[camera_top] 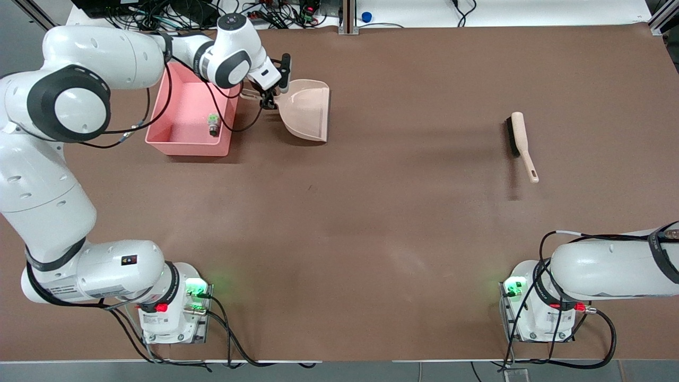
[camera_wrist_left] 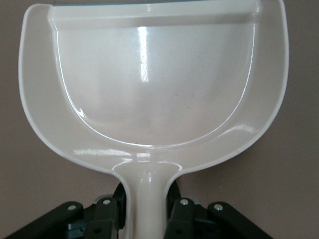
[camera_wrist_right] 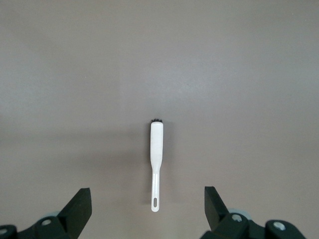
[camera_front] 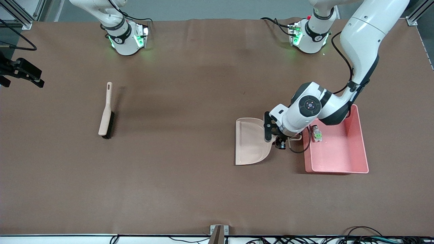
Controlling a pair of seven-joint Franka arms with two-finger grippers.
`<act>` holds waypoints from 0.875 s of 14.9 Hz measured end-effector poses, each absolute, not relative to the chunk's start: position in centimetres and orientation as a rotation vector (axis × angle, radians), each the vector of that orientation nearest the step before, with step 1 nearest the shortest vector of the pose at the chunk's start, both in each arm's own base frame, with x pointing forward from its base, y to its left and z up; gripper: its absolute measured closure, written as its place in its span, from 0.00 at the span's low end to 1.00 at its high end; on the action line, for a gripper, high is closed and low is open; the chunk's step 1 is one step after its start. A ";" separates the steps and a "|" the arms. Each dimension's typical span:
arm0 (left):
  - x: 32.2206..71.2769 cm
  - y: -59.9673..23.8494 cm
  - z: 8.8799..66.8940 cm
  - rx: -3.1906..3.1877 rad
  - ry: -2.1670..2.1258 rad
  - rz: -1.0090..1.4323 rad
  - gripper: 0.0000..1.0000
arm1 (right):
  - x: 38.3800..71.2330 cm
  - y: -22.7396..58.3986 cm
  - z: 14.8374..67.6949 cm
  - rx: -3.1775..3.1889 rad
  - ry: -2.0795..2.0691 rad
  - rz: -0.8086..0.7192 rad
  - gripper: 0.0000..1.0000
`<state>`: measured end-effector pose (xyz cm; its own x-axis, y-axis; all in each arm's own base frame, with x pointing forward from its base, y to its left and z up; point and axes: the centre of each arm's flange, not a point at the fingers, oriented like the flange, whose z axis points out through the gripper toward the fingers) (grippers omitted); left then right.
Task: Clean e-waste and dump in bin
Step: 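Lower the empty dustpan onto the table beside the bin with the left gripper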
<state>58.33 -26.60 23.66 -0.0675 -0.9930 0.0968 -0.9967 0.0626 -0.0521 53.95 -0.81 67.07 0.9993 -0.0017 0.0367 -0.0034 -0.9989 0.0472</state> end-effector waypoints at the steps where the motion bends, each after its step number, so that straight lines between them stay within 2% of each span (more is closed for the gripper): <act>1: 58.2 -26.8 23.4 2.123 -2.258 0.166 0.67 | 53.9 -0.8 67.0 3.094 -0.005 0.050 0.00; 13: 57.1 -29.7 21.8 2.095 -2.264 0.218 0.67 | 53.8 -1.4 66.9 3.095 -0.021 0.033 0.00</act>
<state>57.12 -29.73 21.75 -0.0812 -0.9879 0.1319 -0.9949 0.0725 -0.0696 53.80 -1.39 66.90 0.9997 -0.0131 0.0214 -0.0140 -0.9988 0.0465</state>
